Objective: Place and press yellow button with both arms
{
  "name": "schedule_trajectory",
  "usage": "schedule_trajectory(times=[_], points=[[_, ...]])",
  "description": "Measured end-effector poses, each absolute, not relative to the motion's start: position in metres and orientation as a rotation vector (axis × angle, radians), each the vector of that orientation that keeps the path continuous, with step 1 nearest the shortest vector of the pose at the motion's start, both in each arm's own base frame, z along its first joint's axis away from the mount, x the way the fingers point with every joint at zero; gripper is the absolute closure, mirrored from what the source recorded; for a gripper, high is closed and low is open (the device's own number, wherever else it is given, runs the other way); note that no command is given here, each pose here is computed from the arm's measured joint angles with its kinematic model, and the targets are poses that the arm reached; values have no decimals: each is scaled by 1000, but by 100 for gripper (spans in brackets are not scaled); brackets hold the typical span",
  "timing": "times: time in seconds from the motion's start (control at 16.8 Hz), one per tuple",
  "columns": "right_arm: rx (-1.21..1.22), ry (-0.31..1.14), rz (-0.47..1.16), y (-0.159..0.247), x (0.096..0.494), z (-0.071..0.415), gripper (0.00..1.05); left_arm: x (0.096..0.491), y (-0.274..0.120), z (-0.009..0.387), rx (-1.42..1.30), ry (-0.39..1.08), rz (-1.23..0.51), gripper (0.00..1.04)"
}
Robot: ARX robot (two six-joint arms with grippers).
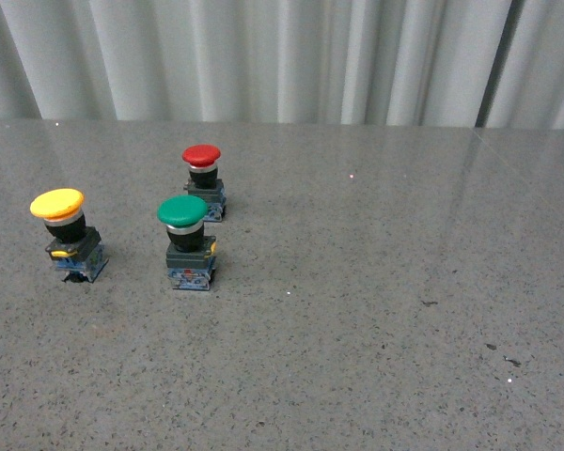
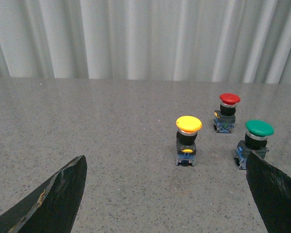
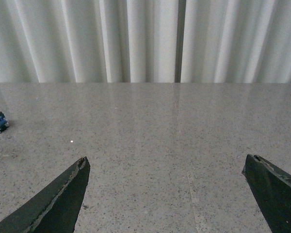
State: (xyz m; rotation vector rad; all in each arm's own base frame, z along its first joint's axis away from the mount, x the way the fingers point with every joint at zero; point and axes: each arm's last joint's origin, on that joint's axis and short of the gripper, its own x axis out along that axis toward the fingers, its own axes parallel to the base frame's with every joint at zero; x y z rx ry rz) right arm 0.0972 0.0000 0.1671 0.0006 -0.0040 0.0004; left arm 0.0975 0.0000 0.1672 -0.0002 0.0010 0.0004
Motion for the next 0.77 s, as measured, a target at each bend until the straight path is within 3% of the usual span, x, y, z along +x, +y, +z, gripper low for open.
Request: schedule_trajectory(times=[0.77], points=[[1, -4, 0, 0, 97, 167, 6, 98, 0, 166, -4, 34, 11, 7]])
